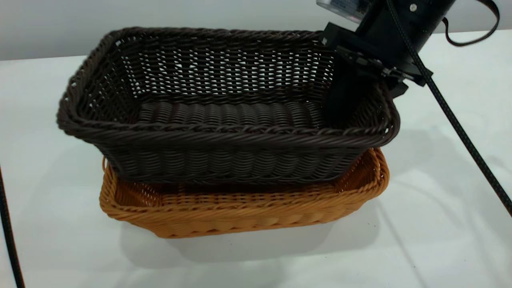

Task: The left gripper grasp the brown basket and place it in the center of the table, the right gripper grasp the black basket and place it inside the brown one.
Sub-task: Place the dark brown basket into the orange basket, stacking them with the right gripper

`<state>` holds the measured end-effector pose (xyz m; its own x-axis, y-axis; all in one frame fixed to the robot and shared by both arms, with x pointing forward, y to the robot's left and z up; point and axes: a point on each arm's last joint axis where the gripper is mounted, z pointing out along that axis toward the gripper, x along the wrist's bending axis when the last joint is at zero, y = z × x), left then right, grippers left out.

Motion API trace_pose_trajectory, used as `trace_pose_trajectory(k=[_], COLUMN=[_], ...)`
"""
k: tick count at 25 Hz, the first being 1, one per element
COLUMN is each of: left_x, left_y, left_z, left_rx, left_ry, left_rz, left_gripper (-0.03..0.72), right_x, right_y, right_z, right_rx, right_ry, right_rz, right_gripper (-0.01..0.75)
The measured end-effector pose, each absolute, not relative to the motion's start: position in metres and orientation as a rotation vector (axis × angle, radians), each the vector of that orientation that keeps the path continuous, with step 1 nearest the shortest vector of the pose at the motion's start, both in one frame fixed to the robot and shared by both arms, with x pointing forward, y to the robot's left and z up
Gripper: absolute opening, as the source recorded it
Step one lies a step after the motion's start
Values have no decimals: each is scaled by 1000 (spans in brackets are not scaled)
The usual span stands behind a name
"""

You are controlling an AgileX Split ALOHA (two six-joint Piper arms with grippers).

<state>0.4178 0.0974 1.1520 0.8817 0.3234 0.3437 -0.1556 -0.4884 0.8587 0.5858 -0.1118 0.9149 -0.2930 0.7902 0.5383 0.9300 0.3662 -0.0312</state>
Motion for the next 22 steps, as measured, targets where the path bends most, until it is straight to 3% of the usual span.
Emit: trace_pose_trajectory(k=[5,12,22], left_x=[418,418,418], left_y=[97,97,98], left_z=[1152,1152,1152], left_rx=[2002,2002,2003], left_ry=[122,122,123], left_rz=[575,575,575], left_gripper=[586,586,586], right_x=[582,586,588], right_y=[-114,-114,-114], right_z=[915,914,913], right_rx=[-1436,-1472,-1485], right_ry=[-2189,-2202,-2213], right_rz=[-339,-383,-399], right_gripper=[246,390,471])
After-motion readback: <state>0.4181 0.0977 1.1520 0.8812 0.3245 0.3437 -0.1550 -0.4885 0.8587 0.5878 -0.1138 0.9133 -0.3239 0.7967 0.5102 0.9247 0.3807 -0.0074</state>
